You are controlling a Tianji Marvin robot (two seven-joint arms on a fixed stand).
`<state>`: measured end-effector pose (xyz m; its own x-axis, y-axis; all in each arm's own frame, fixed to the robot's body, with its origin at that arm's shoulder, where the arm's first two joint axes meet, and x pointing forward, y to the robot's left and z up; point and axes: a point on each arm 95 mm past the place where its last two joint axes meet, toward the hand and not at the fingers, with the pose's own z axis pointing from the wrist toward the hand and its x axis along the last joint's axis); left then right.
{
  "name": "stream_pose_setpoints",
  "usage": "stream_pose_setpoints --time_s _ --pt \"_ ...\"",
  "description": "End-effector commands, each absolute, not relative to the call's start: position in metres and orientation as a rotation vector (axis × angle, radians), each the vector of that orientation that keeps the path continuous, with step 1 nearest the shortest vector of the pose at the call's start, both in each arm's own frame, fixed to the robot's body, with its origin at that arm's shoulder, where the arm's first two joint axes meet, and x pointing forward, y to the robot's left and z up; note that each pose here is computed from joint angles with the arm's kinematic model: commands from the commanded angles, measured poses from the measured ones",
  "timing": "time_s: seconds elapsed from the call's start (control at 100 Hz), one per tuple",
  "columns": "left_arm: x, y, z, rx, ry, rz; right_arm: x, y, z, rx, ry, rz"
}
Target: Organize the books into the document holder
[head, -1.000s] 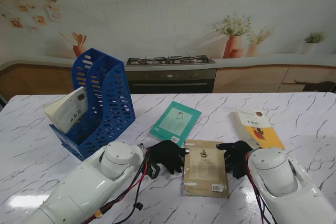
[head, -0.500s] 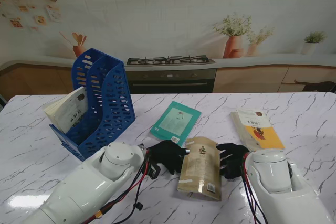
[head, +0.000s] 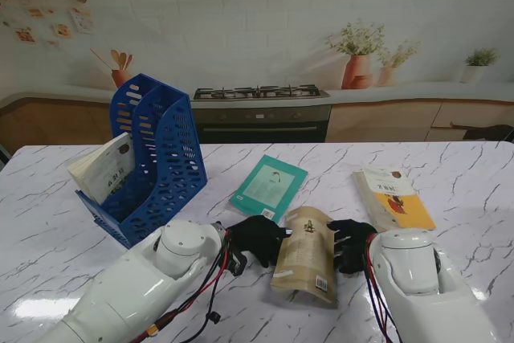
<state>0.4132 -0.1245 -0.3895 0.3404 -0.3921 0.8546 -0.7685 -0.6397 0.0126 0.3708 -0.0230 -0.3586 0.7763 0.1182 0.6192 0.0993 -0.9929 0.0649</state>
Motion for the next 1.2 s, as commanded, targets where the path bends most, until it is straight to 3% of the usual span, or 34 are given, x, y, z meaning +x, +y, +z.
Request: stream_pose_setpoints --time_s 0.0,0.64,1.19 --pt "0.393 -0.133 -0.413 2.191 -1.016 1.153 0.360 -0.009 -0.375 3.002 0.173 0.956" --pt "0.391 -0.132 -0.404 2.146 -1.000 1.240 0.361 -0.010 -0.371 2.905 0.219 1.039" --pt "0.398 -0.099 -0.333 2.075 -1.093 1.685 0.369 -0.013 -0.323 2.656 0.552 1.536"
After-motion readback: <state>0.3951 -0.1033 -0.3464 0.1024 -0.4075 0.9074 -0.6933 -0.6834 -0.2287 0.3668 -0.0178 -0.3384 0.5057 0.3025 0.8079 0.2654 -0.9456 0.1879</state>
